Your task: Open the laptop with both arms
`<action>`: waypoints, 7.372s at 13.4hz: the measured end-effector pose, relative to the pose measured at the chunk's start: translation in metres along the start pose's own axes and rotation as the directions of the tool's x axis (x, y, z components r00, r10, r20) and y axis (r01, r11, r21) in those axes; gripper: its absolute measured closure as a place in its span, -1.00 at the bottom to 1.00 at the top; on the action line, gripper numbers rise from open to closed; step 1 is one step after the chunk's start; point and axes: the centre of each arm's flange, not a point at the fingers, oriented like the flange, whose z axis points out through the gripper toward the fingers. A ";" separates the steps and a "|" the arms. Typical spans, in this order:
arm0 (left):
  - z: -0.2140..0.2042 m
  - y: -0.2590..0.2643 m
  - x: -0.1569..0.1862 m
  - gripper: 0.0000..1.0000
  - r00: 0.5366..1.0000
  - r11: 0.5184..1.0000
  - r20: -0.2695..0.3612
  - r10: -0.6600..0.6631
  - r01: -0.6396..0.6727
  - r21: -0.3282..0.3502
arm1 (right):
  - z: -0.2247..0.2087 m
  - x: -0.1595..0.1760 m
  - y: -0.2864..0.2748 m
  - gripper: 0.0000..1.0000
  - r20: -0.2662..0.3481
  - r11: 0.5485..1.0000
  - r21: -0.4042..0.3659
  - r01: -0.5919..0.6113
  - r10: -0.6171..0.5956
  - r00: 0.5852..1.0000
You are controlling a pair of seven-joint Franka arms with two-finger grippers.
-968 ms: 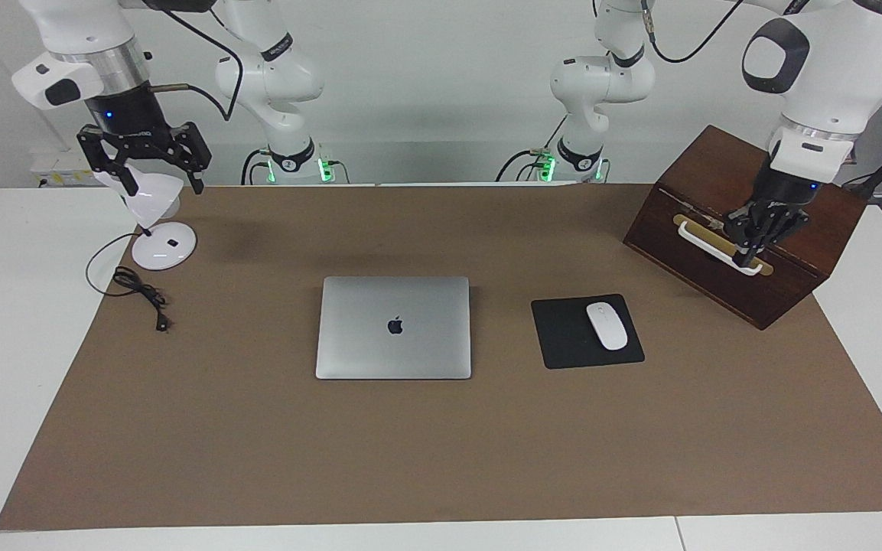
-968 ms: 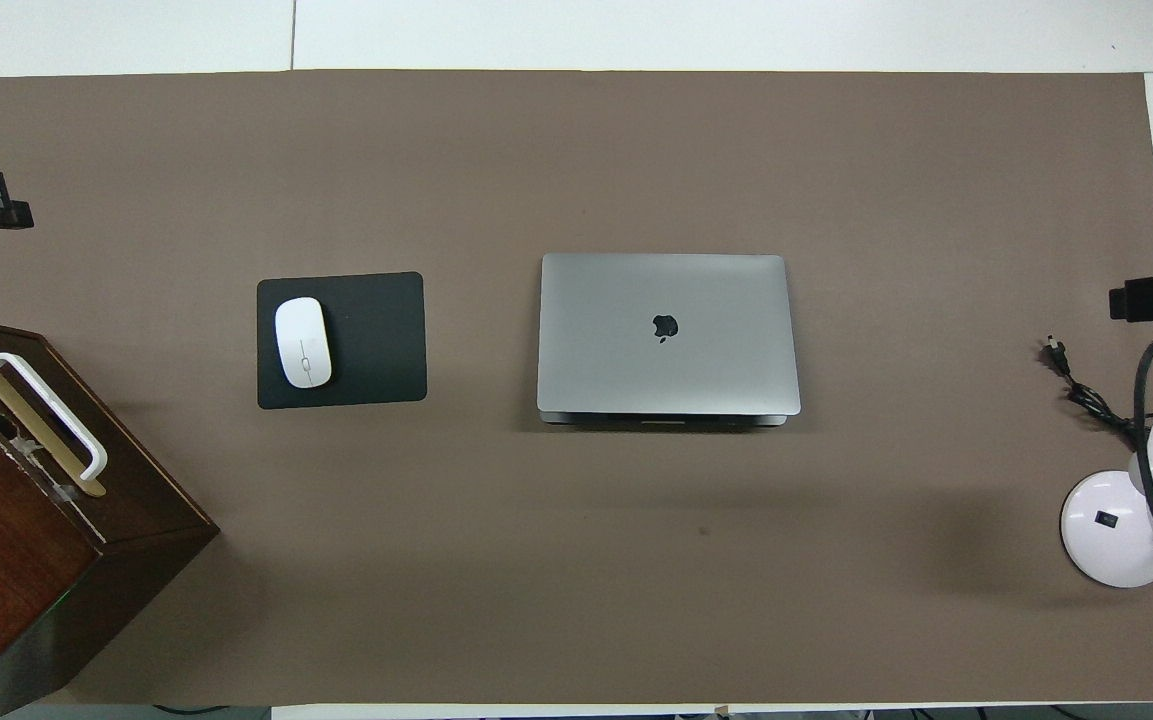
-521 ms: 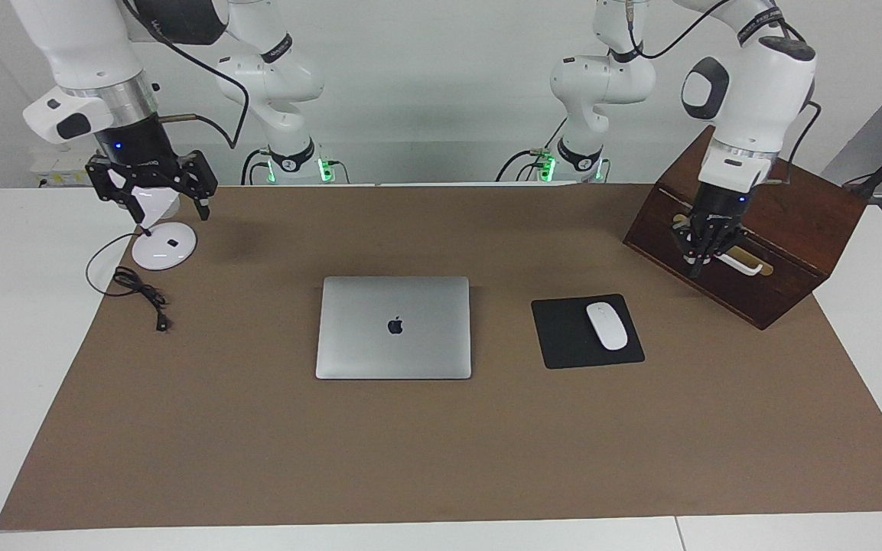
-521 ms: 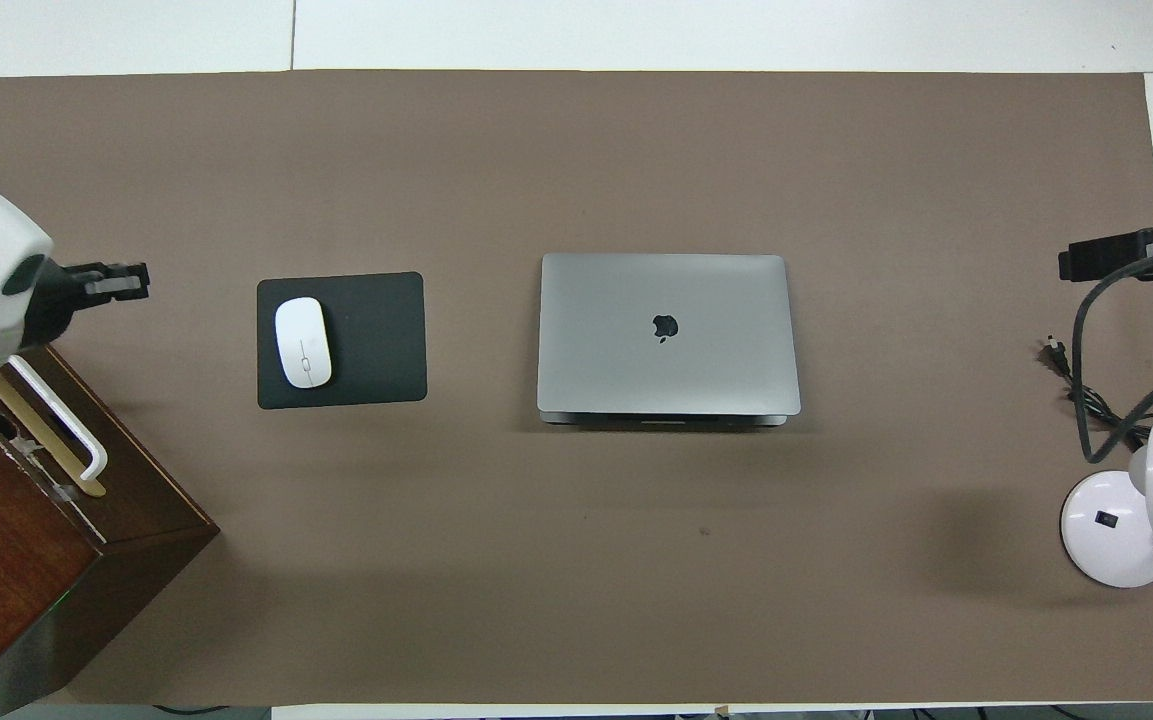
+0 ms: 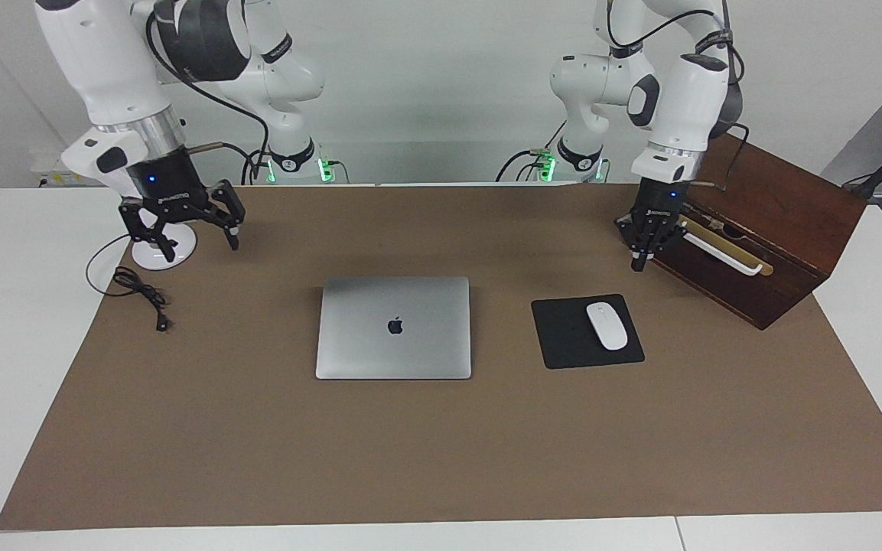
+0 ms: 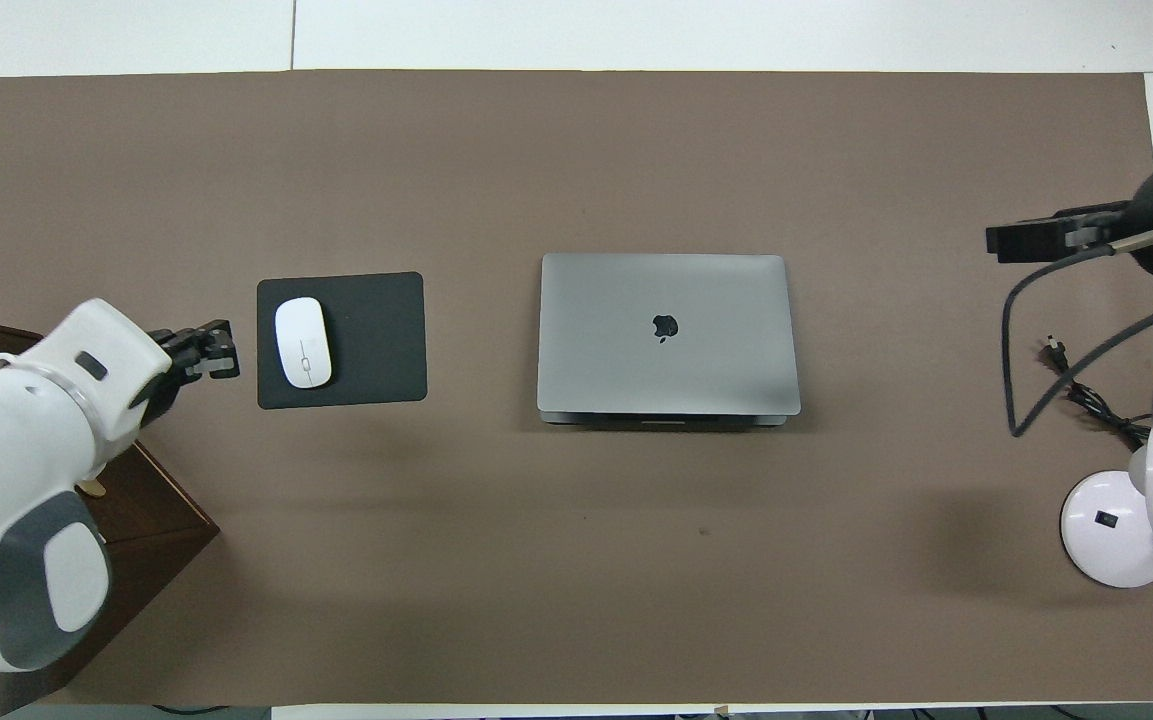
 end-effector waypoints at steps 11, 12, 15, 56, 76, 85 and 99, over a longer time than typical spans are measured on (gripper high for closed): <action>0.072 0.127 -0.077 0.98 0.963 0.965 -0.170 0.207 -0.230 -0.127 | 0.096 -0.064 -0.110 -1.00 0.113 0.851 0.180 -0.494 0.481 0.870; 0.075 0.133 -0.080 0.98 0.960 0.961 -0.174 0.218 -0.242 -0.133 | 0.098 -0.069 -0.111 -1.00 0.122 0.853 0.176 -0.492 0.477 0.870; 0.083 0.152 -0.094 0.98 0.949 0.948 -0.192 0.251 -0.281 -0.152 | 0.093 -0.079 -0.078 -1.00 0.233 0.872 0.132 -0.472 0.436 0.869; 0.158 0.202 -0.097 0.98 0.900 0.890 -0.171 0.400 -0.426 -0.164 | 0.207 -0.203 -0.156 -1.00 0.163 0.476 0.148 -0.867 0.853 0.496; 0.157 0.204 -0.099 0.98 0.896 0.885 -0.172 0.409 -0.435 -0.164 | 0.214 -0.154 -0.142 -1.00 0.174 0.367 0.250 -0.896 0.893 0.415; 0.157 0.204 -0.099 0.98 0.896 0.885 -0.172 0.410 -0.437 -0.164 | 0.198 -0.112 -0.163 -1.00 0.163 0.365 0.329 -0.871 0.886 0.433; 0.157 0.205 -0.099 0.98 0.893 0.882 -0.173 0.416 -0.443 -0.163 | 0.174 -0.003 -0.141 -1.00 0.175 0.332 0.421 -0.844 0.883 0.435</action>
